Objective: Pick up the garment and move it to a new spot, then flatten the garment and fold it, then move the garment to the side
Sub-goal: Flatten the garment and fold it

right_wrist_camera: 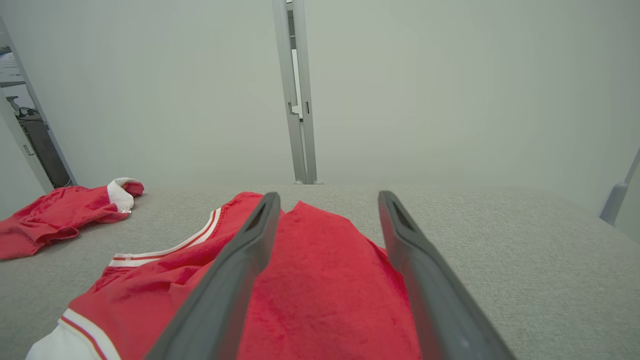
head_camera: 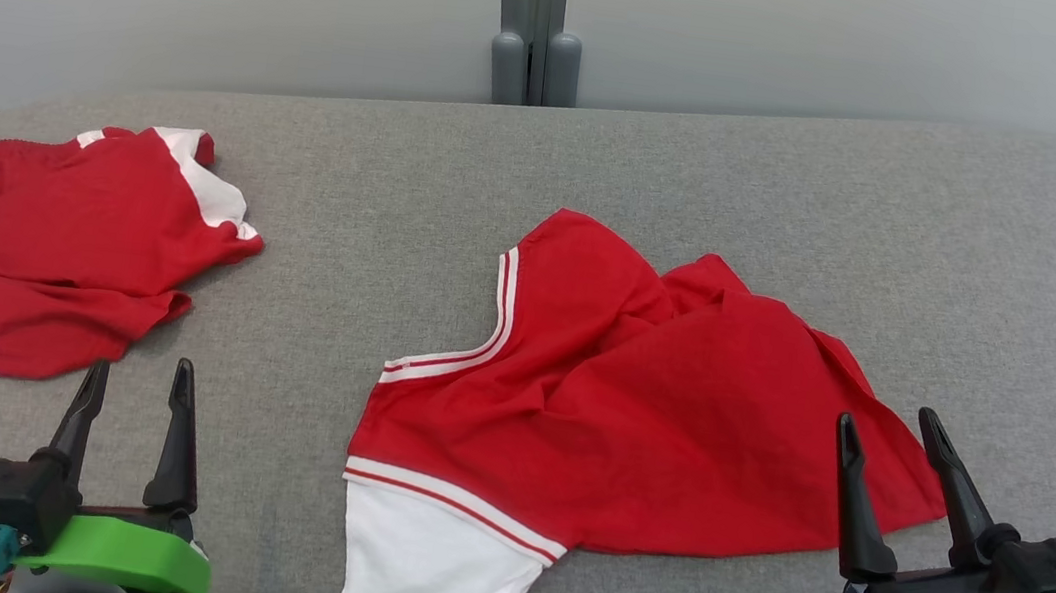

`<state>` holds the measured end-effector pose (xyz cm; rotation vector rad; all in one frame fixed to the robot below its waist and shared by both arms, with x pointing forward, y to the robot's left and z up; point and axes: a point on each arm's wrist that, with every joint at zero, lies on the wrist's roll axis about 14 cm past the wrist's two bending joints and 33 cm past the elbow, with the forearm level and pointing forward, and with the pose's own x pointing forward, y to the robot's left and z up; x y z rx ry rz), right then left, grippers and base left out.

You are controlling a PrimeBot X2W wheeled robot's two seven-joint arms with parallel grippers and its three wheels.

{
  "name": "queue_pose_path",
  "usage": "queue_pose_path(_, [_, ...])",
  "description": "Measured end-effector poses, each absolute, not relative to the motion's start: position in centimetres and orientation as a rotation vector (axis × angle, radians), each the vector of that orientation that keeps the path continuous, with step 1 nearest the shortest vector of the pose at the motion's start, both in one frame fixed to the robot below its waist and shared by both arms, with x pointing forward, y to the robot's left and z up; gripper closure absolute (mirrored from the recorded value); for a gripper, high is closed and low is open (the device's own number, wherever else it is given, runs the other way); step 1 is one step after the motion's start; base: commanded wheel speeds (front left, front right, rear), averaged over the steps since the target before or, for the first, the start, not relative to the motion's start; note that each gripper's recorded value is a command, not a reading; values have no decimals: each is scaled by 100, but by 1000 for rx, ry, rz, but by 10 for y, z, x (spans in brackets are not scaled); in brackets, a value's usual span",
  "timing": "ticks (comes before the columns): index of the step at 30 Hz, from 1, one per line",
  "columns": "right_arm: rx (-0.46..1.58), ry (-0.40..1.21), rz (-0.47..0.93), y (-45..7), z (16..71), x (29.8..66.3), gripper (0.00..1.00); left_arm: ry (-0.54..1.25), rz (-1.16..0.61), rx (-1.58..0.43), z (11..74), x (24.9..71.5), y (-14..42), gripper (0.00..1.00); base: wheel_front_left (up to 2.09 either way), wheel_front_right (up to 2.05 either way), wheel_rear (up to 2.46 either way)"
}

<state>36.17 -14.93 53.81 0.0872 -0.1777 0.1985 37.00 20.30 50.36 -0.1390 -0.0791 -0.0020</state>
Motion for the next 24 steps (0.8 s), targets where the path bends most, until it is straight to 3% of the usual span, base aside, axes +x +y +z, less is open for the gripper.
queue_pose_path(24, [90, -179, 197, -149, 539, 359, 0, -81, 0, -137, 504, 365, 204, 0, 0, 0, 0])
